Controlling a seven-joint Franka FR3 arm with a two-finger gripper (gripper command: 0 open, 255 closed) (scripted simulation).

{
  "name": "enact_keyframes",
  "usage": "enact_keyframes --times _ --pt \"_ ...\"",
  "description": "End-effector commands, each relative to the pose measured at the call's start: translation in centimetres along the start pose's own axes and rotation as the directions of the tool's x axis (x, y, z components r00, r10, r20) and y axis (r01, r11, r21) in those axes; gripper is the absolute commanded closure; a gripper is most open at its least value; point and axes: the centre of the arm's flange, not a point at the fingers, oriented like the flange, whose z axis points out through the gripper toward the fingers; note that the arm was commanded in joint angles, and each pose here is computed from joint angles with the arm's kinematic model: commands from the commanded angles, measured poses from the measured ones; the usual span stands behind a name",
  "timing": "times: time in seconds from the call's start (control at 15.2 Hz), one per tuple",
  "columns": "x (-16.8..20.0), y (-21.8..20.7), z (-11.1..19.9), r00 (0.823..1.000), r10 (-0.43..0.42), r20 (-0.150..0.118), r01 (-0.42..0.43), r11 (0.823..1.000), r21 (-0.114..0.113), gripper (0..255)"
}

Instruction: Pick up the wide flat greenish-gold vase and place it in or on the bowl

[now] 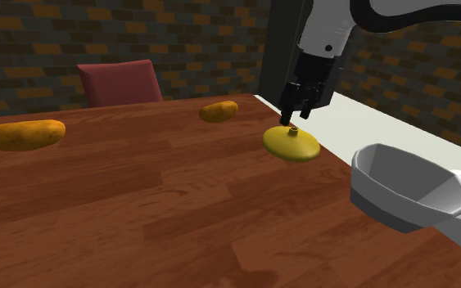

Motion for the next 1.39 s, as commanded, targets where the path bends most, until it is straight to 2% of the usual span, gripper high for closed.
enact_keyframes --times 0.0,0.53,0.59,1.19,1.32 --pt "0.0 0.0 1.4 1.000 0.000 0.000 0.000 1.000 0.000 0" --pt "0.0 0.0 1.4 1.000 0.000 0.000 0.000 1.000 0.000 0" --pt "0.0 0.0 1.4 1.000 0.000 0.000 0.000 1.000 0.000 255" --pt "0.0 0.0 1.4 1.000 0.000 0.000 0.000 1.000 0.000 255" --pt "0.0 -0.1 0.3 1.000 0.000 0.000 0.000 1.000 0.000 255"
